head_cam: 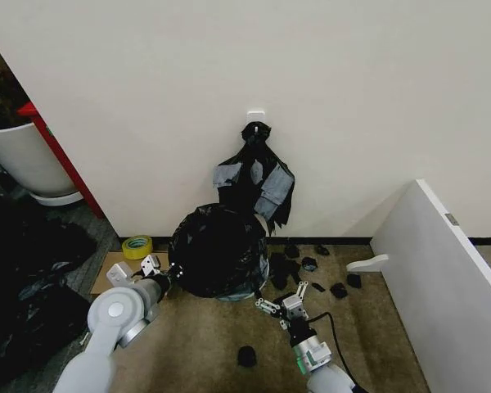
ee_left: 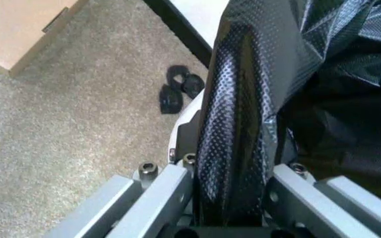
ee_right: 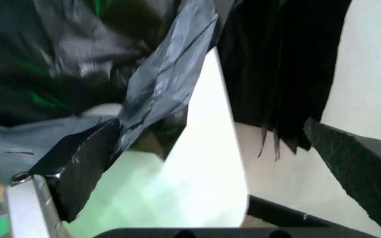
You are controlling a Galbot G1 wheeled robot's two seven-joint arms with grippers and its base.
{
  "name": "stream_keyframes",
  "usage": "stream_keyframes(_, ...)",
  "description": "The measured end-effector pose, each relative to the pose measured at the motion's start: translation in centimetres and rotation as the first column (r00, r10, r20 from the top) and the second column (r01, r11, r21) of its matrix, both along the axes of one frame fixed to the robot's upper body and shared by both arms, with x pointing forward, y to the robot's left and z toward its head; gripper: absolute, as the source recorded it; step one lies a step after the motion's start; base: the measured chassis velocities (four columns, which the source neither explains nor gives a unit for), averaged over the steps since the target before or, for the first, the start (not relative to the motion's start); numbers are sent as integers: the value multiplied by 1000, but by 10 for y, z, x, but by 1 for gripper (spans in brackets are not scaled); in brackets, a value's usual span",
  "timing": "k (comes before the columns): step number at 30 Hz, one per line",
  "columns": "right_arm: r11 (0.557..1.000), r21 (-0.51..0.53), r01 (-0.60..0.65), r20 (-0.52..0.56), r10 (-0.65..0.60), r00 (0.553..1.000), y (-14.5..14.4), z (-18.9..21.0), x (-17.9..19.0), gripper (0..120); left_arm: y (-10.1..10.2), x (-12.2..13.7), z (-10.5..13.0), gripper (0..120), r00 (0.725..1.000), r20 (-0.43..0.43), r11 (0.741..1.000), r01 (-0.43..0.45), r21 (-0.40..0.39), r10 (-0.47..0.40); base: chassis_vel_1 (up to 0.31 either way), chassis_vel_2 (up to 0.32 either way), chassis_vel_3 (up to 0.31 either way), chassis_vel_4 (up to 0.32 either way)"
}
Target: Place the garbage bag over the trash bin.
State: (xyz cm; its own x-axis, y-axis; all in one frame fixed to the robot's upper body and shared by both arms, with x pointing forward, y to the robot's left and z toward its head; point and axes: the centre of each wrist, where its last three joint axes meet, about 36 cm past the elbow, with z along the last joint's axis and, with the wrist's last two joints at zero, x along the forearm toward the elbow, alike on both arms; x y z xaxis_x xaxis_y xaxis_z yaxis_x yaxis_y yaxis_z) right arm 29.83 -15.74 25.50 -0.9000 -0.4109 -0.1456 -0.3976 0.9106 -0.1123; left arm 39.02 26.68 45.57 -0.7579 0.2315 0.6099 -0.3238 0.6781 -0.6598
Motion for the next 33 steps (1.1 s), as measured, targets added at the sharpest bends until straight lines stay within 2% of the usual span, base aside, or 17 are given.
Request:
stream_keyframes(16, 997, 37, -71, -19, 72, 997, 6, -14, -9, 100, -6, -7, 15, 0, 999, 12, 998, 49, -29, -48, 0, 0, 0, 0)
stream_keyframes(20, 996, 35, -82, 2, 82, 997, -5, -15, -8, 100, -4, -6, 16, 0, 999, 16, 999, 46, -29, -45, 0, 0, 0, 0)
stream_keyframes(22, 992, 43, -117, 26, 116, 993, -21, -19, -4, 100, -3, -6, 17, 0, 999, 19, 999, 45, -29, -44, 0, 0, 0, 0)
stream_keyframes(25, 977, 103, -186, 63, 181, 982, -47, -23, 8, 100, -2, -6, 18, 0, 999, 20, 999, 44, -26, -43, 0, 0, 0, 0)
stream_keyframes(26, 977, 103, -186, 63, 181, 982, -47, -23, 8, 100, -2, -6, 18, 0, 999, 20, 999, 44, -26, -43, 0, 0, 0, 0)
stream_keyframes(29, 945, 180, -273, 118, 255, 960, -70, -21, 21, 100, -1, -5, 18, 0, 999, 22, 999, 43, -22, -43, 0, 0, 0, 0)
stream_keyframes(33, 928, 219, -301, 147, 274, 950, -78, -20, 25, 100, -1, -6, 20, 0, 999, 26, 999, 45, -19, -45, 0, 0, 0, 0)
